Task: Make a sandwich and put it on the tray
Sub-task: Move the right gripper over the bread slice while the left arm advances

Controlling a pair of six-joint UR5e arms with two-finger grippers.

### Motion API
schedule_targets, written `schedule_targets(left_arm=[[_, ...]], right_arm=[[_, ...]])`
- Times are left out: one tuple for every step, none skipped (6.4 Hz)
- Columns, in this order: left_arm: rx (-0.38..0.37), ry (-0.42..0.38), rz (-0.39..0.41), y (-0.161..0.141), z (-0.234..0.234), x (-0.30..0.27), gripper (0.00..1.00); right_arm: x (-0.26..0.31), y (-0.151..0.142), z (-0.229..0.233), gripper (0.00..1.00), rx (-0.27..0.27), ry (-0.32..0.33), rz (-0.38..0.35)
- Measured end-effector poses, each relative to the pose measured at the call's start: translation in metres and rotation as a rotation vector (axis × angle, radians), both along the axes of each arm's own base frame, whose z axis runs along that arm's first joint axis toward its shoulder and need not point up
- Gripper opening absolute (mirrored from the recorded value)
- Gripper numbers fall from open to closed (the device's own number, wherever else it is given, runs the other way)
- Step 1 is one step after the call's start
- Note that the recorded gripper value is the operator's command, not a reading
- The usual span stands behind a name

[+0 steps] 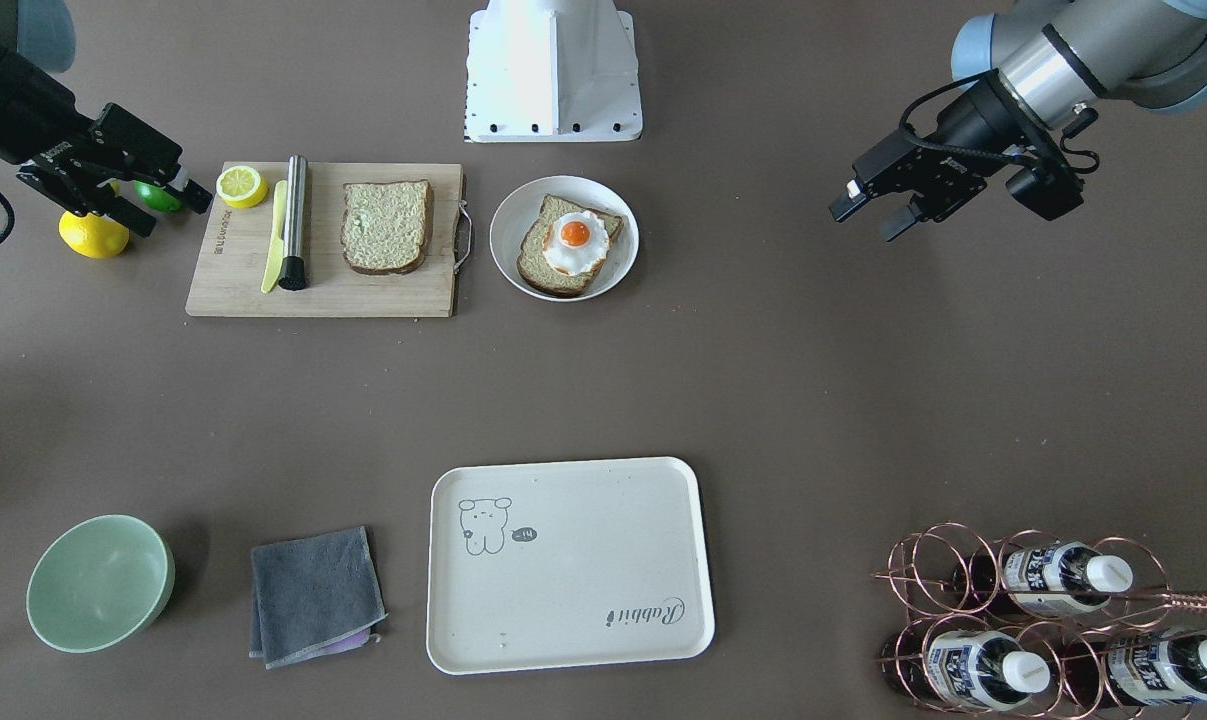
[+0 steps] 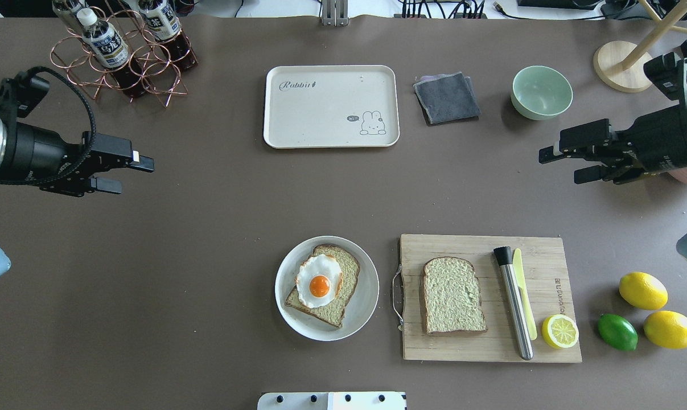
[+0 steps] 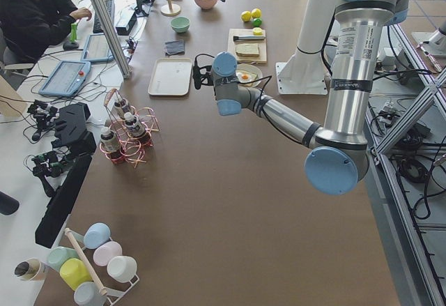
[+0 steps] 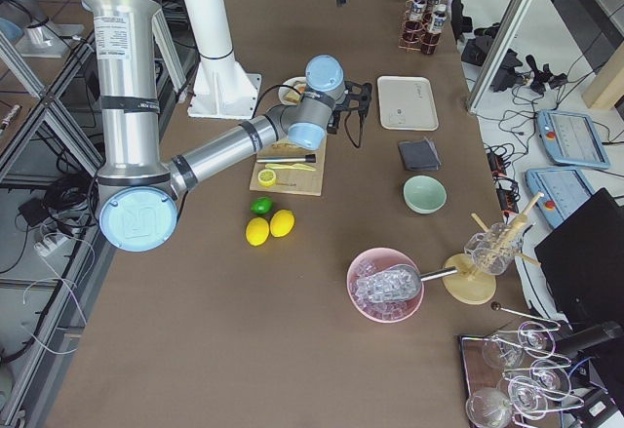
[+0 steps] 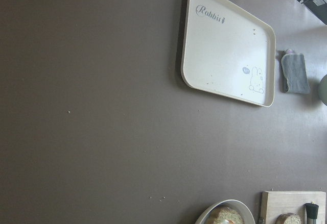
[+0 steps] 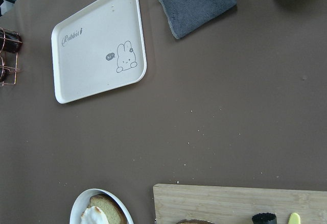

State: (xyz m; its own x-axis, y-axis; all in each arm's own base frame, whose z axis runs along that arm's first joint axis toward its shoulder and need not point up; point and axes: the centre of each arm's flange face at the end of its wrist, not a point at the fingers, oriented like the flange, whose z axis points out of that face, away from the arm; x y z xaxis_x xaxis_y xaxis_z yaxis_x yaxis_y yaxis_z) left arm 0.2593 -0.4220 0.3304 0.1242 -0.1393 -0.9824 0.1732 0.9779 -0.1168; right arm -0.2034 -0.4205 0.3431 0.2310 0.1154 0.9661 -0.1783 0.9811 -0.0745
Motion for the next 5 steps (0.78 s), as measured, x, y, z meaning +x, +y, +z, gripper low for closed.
schedule_targets(left_arm=[[-0.015,0.016,0.032,0.010,-0.009,0.014,0.97],[-0.028,0.032,0.071,0.021,-0.017,0.024,0.97],[-0.040,0.055,0.127,0.031,-0.029,0.031,0.98],[-0.038,0.077,0.177,0.036,-0.042,0.035,0.98],[-0.029,0.091,0.200,0.038,-0.052,0.037,0.97]], right_arm=[[-0.023,0.006,-0.007,1.00,-0.014,0.000,0.009],[-0.042,0.012,-0.015,1.00,-0.036,-0.009,0.015],[-0.053,0.017,-0.019,1.00,-0.049,-0.014,0.009],[-0.062,0.021,-0.020,1.00,-0.061,-0.016,0.004],[-0.069,0.024,-0.021,1.00,-0.071,-0.016,0.004]])
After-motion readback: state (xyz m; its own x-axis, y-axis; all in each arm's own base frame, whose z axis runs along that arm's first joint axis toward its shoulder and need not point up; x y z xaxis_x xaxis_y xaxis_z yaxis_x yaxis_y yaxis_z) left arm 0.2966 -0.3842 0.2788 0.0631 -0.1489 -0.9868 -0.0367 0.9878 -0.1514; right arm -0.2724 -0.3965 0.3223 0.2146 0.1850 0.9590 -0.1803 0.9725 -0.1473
